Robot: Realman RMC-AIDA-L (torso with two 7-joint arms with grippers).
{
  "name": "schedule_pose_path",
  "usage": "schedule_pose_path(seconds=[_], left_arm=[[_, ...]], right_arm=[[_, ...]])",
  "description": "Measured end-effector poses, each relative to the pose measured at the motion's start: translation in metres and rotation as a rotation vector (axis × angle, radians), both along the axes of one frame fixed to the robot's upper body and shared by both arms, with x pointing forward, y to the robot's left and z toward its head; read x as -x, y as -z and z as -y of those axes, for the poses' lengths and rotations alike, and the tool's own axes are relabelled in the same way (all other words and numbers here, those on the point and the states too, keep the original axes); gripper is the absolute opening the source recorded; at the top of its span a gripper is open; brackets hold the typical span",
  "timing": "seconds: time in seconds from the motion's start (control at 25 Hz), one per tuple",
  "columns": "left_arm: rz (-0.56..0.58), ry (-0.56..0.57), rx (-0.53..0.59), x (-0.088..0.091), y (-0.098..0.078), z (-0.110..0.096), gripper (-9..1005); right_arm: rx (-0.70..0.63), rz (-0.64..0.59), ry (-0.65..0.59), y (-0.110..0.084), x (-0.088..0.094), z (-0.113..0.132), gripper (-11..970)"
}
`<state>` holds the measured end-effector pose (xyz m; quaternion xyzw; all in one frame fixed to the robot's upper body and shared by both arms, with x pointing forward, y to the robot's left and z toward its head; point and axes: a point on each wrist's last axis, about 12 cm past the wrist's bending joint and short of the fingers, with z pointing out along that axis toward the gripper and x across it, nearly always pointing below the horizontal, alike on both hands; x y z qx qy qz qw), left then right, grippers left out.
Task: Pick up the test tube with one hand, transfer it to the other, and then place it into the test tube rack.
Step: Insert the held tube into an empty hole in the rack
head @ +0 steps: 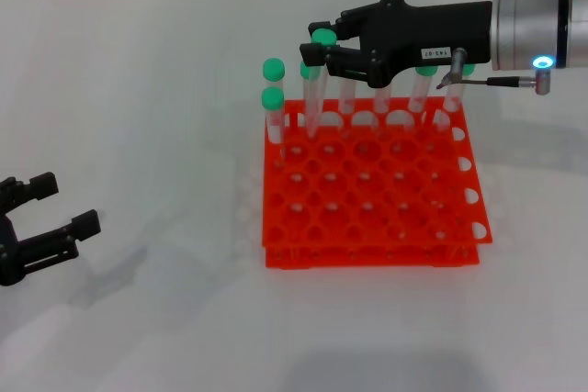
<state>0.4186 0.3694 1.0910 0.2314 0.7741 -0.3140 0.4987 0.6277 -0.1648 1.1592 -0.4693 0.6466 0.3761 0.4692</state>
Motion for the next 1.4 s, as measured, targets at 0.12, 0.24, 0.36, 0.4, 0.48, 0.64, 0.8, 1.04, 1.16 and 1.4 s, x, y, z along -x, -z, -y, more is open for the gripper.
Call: schedule_pose_path(seconds=[0.12, 0.24, 0.36, 0.4, 0.48, 0.64, 0.8, 1.04, 1.16, 1.4], left_arm=[[0.0, 0.0, 0.0, 0.0, 0.0, 0.0, 867], [0.001, -0.001, -0.001, -0.001, 0.0, 0.0, 867], [-0.003, -0.004, 0.002, -0.001, 0.001, 0.0, 866], [-0.003, -0.004, 0.002, -0.001, 0.001, 0.0, 866], [-0.002, -0.005, 0.001, -0.001, 0.001, 0.0, 866], [0.001, -0.004, 0.0, -0.002, 0.001, 0.0, 867], [0.001, 0.0, 0.007, -0.005, 0.002, 0.002, 867], [0.005, 0.009, 0.009, -0.007, 0.003, 0.003, 867], [0.008, 0.014, 0.009, -0.009, 0.003, 0.005, 867], [0.01, 0.019, 0.009, -0.01, 0.002, 0.005, 868]], right_arm=[[0.016, 0.001, 0.002, 0.002, 0.0, -0.001, 259], [0.028, 0.004, 0.01, 0.004, -0.001, -0.003, 259], [0.04, 0.008, 0.007, 0.004, -0.002, -0.006, 259], [0.043, 0.009, 0.007, 0.004, -0.002, -0.006, 259], [0.045, 0.01, 0.009, 0.004, -0.002, -0.007, 260], [0.049, 0.009, 0.009, 0.005, -0.002, -0.008, 260], [0.058, 0.008, 0.002, 0.006, -0.002, -0.009, 260], [0.066, 0.009, 0.001, 0.007, -0.002, -0.011, 259], [0.067, 0.01, 0.005, 0.007, -0.002, -0.011, 259], [0.094, 0.016, 0.001, 0.011, -0.001, -0.017, 259]])
